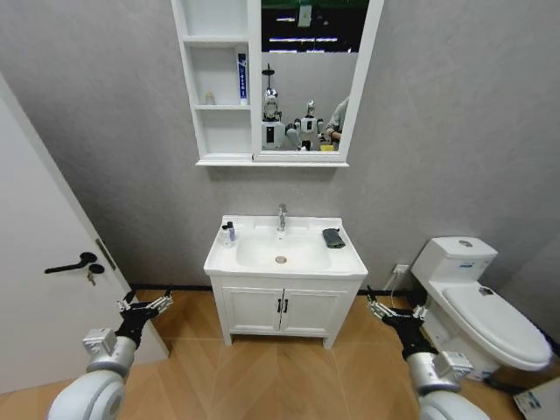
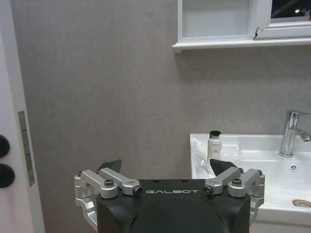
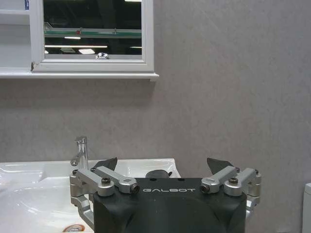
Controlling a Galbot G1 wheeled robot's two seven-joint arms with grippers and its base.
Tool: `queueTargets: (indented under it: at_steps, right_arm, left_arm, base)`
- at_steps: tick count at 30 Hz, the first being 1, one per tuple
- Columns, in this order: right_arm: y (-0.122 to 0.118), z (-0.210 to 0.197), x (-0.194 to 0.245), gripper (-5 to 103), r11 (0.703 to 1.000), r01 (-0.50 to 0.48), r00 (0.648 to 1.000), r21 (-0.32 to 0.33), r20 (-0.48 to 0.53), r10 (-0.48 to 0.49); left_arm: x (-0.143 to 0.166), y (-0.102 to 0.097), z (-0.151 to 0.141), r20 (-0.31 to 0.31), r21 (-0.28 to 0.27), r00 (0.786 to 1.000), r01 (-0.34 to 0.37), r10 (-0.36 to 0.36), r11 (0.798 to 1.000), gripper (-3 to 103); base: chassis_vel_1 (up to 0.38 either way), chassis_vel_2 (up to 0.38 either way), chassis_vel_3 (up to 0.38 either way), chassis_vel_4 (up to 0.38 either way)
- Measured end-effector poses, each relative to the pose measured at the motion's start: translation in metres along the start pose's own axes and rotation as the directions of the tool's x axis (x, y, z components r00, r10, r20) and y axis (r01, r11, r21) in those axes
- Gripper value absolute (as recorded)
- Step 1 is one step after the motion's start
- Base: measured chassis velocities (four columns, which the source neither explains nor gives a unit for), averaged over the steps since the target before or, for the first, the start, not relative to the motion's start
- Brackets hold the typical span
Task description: Move facial cleanser and shampoo from washbasin to cabinet, then wipe washbasin with towel.
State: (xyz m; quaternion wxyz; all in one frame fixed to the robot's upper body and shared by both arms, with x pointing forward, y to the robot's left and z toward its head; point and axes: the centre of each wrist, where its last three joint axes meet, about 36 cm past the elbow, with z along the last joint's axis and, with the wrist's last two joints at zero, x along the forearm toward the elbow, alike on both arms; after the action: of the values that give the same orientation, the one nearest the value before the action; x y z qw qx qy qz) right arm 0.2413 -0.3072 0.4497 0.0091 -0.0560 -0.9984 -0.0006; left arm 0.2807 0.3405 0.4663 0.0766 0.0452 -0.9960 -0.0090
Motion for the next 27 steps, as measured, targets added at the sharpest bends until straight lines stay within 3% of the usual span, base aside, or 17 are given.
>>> queueTargets:
  at_steps: [14,27]
  right_arm:
    - [-0.0021,0.0003,-0.0012,100,1.0,0.004,1.0,0.002,0.004,-0.004]
    - [0.0003,0.0061,0.0048,100,0.999,0.032,0.999,0.036,0.04,-0.033]
  left_arm:
    - [-0.0014,-0.0006,0.0,-0.004,-0.004,1.0,-0.006,0.006,1.0,99]
    - [-0.0017,-0.0018,-0.0006,-0.001,-0.014,1.0,-0.012,0.012,1.0,100]
  base:
    - [-0.054,0.045,0.046,-0.039]
    - [-0.239,0.233,0.245,-0.252]
